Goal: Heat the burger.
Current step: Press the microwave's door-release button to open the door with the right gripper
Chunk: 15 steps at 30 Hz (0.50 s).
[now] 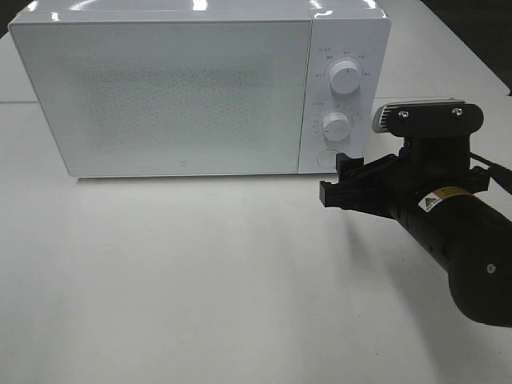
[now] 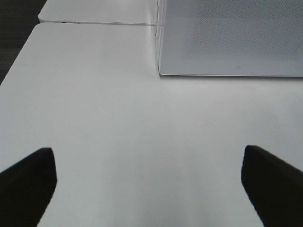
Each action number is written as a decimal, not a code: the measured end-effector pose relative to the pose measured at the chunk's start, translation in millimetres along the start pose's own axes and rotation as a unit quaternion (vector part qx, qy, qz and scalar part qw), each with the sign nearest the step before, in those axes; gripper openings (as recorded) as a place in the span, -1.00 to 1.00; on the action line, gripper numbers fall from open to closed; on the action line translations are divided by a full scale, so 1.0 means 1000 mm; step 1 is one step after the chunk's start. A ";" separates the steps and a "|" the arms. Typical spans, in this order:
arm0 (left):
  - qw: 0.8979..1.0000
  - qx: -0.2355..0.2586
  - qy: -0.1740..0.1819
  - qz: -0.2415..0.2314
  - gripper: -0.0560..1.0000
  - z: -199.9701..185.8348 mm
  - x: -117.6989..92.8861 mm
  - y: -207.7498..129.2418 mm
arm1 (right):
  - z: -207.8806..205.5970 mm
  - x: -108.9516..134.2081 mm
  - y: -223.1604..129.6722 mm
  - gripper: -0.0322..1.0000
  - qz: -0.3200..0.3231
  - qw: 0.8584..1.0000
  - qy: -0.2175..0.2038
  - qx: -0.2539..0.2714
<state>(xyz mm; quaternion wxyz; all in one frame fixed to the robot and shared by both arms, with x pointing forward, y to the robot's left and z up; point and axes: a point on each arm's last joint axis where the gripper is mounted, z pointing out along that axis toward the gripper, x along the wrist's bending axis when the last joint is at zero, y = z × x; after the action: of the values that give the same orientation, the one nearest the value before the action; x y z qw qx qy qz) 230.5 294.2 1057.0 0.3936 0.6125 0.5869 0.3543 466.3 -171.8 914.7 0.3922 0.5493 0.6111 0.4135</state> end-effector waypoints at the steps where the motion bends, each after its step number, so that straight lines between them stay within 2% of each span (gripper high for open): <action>1: 1.000 0.000 0.000 0.000 0.96 0.000 0.000 0.000 | 0.001 0.001 -0.001 0.53 0.000 1.000 0.000 0.003; 5: 1.000 0.000 0.000 0.000 0.96 0.000 0.000 0.000 | 0.001 0.001 0.000 0.53 0.007 1.000 0.001 0.002; 8: 1.000 0.000 0.000 0.000 0.96 0.000 0.000 0.000 | 0.001 0.001 0.000 0.53 0.039 0.999 0.001 0.002; 10: 1.000 0.000 0.000 0.000 0.96 0.000 0.000 0.000 | 0.001 0.001 0.000 0.51 0.087 0.996 0.001 0.002; 12: 1.000 0.000 0.000 0.000 0.96 0.000 0.000 0.000 | 0.001 0.001 0.000 0.51 0.104 0.995 0.001 0.002; 13: 1.000 0.000 0.000 0.000 0.96 0.000 0.000 0.000 | 0.001 0.001 0.000 0.47 0.159 0.987 0.000 0.002; 14: 1.000 0.000 0.000 0.000 0.96 0.000 0.000 0.000 | 0.001 0.001 0.000 0.47 0.159 0.987 0.000 0.002; 15: 1.000 0.000 0.000 0.000 0.96 0.000 0.000 0.000 | 0.001 0.001 0.000 0.44 0.190 0.982 0.000 0.002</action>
<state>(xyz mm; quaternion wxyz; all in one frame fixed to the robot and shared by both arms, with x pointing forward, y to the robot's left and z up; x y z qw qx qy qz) 230.5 294.2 1057.0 0.3936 0.6125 0.5869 0.3543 467.3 -170.7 914.5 0.3052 0.6560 0.4966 0.4795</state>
